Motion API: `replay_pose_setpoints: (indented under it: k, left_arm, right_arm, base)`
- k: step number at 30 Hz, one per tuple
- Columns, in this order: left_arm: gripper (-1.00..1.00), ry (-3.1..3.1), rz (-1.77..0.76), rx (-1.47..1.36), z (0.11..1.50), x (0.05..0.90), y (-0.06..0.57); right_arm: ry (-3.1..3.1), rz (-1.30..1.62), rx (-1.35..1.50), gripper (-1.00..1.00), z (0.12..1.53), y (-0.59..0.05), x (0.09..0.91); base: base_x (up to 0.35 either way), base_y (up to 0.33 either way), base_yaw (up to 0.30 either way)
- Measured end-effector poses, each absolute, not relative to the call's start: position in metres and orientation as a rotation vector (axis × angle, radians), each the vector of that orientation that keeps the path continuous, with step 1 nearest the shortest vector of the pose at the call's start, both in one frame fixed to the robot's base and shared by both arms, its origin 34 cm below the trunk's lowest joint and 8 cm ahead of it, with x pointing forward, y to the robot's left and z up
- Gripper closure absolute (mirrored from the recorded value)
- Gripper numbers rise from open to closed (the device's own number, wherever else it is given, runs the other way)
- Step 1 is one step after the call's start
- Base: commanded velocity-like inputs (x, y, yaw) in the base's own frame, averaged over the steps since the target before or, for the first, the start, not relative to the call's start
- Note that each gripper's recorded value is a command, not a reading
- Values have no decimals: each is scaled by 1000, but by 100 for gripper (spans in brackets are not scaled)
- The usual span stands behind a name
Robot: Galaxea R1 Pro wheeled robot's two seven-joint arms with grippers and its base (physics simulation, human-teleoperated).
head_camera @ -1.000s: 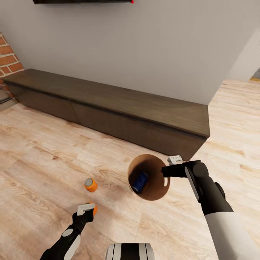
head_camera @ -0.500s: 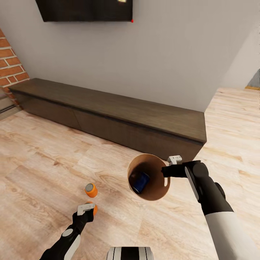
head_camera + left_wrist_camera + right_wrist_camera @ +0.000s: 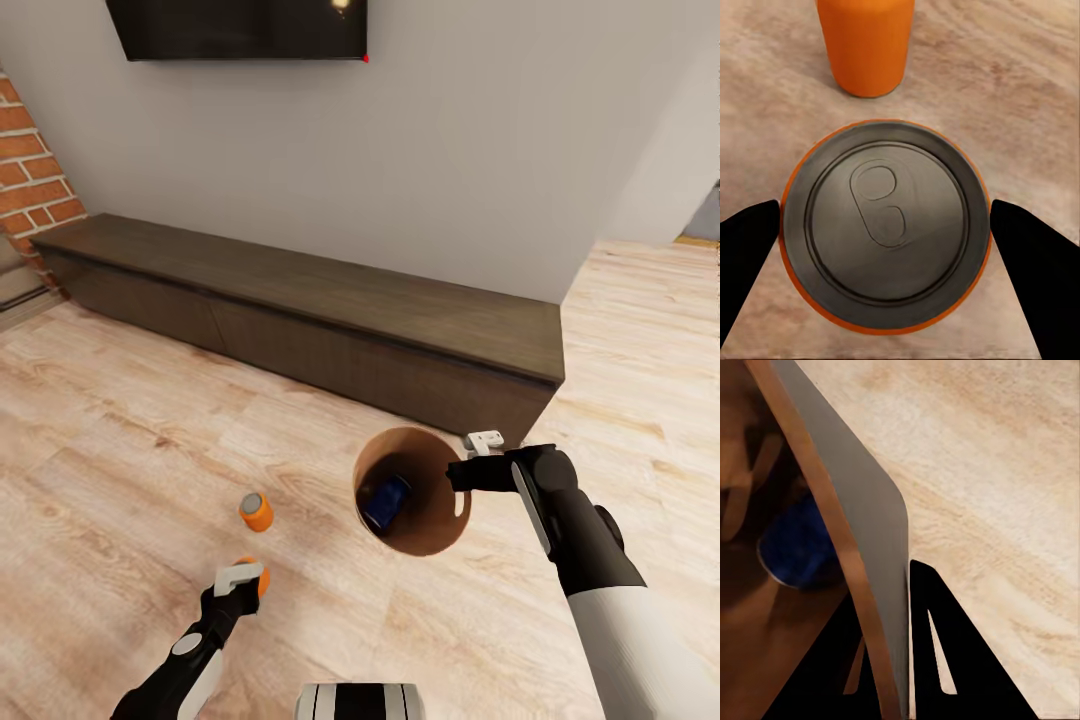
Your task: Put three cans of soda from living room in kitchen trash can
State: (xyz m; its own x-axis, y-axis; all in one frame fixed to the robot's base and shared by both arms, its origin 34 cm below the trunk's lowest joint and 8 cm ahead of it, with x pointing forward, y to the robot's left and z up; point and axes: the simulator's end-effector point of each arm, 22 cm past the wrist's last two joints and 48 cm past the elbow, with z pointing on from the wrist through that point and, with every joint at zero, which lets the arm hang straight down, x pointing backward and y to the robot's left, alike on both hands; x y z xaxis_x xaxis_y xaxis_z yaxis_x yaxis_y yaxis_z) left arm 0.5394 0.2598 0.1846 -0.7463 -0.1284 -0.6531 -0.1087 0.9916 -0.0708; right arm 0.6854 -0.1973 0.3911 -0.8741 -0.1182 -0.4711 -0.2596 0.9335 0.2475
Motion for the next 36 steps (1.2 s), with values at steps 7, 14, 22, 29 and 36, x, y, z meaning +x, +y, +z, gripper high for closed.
replay_pose_setpoints:
  k: [7, 14, 22, 29, 36]
  left_arm:
    - [100, 2413, -42, -161, 187, 542, 259]
    - [100, 2412, -45, -160, 187, 543, 259]
    - [100, 2412, -46, -158, 187, 543, 258]
    - [100, 2413, -47, -157, 187, 543, 258]
    - [100, 2411, -46, -157, 187, 543, 259]
  right_arm:
    - [2668, 410, -269, 100, 375, -203, 668]
    - [2694, 548, -307, 100, 369, -212, 644]
    - [2737, 558, -343, 100, 361, -249, 622]
    - [2725, 696, -362, 100, 372, -245, 613]
    - [2735, 692, -367, 100, 371, -248, 610]
  base:
    - [-319, 0, 0]
    - [-324, 0, 0]
    - [-262, 0, 0]
    - [-143, 0, 0]
    - [-15, 0, 0]
